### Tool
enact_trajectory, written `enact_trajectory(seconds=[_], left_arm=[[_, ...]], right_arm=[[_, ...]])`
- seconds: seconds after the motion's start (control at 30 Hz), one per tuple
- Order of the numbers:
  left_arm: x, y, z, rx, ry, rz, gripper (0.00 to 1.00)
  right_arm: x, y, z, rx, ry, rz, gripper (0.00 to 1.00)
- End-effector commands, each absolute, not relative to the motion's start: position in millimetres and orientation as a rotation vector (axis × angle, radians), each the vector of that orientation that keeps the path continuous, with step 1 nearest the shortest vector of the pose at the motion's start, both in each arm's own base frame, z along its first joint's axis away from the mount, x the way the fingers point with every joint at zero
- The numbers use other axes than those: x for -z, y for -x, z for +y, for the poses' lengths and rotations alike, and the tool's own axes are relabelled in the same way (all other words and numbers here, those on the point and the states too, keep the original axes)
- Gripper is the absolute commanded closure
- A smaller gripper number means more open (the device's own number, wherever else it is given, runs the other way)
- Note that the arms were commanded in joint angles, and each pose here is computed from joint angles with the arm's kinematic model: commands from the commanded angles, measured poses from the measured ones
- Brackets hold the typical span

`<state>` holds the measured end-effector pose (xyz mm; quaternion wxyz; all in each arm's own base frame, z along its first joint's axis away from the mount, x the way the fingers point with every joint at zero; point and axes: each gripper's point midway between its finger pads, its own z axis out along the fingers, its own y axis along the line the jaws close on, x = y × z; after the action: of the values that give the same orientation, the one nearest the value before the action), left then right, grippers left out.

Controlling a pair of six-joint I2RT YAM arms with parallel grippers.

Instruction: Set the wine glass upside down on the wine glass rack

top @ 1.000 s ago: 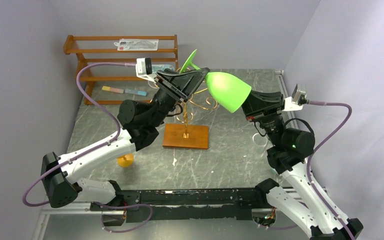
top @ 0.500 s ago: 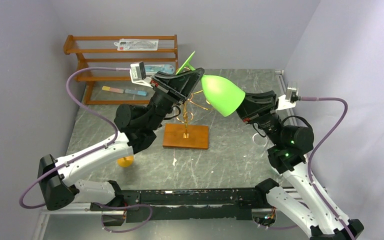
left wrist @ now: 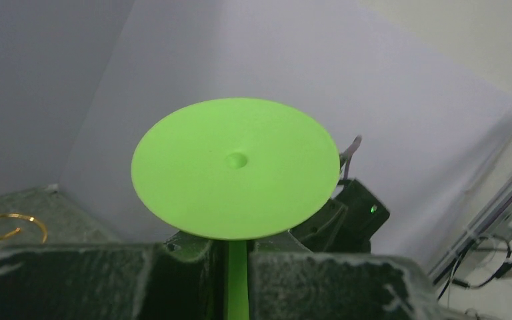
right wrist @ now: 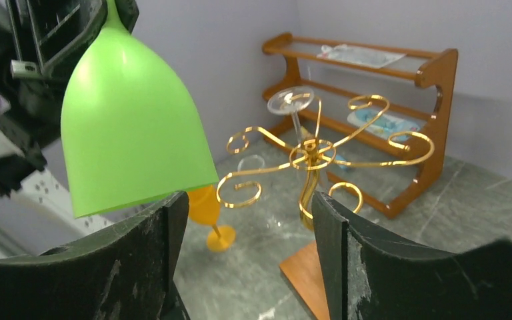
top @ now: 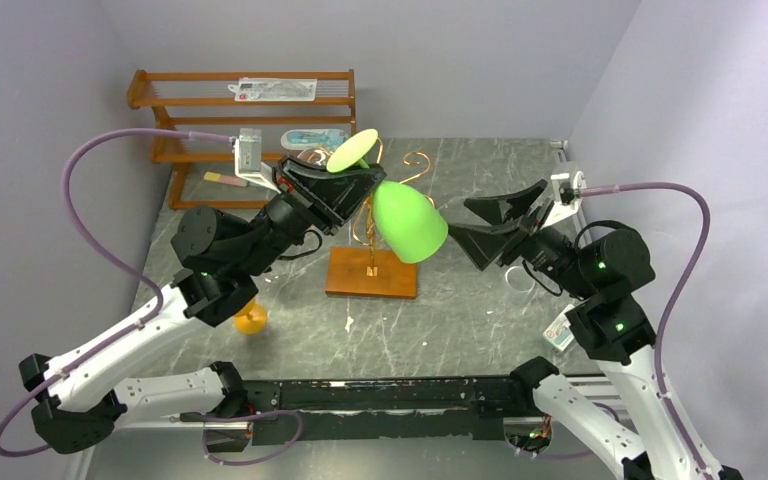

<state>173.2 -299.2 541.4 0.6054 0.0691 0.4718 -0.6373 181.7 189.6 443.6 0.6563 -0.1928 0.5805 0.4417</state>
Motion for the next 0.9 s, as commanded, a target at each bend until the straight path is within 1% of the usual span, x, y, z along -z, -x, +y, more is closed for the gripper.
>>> enact_trajectory(seconds=[0.0, 0.13, 0.3, 0.47, 0.6, 0.7, 0.87], left_arm=[[-509.6, -154.2, -307.4, 1.380, -0.405, 1.227, 0.95], [-496.1, -138.8, -301.9, 1.348, -0.526, 1.267, 0.95], [-473.0, -137.9, -286.8, 1.233, -0.584, 1.341, 0.95], [-451.5, -131.9, -276.2, 1.122, -0.712, 1.326, 0.95], [-434.4, -129.6, -269.1, 1.012, -0.840, 1.333, 0.95], [-429.6, -133.9, -259.2, 0.928, -0.864, 1.340, 0.95], [-421.5, -144.5, -248.0, 0.826, -0.846, 1.325, 0.95]], right_arm=[[-423.0, -154.2, 193.2, -0.985, 0.642, 1.386, 0.27], [-430.1, -129.6, 201.2, -1.066, 0.774, 1.354, 0.21], [-432.2, -116.5, 210.6, -1.181, 0.832, 1.359, 0.18], [-448.7, -128.5, 217.2, -1.293, 0.685, 1.420, 0.17], [-447.1, -142.5, 228.7, -1.379, 0.632, 1.530, 0.17], [-449.8, -148.7, 232.3, -1.414, 0.588, 1.552, 0.16], [-456.1, -156.5, 243.7, -1.542, 0.520, 1.572, 0.19]])
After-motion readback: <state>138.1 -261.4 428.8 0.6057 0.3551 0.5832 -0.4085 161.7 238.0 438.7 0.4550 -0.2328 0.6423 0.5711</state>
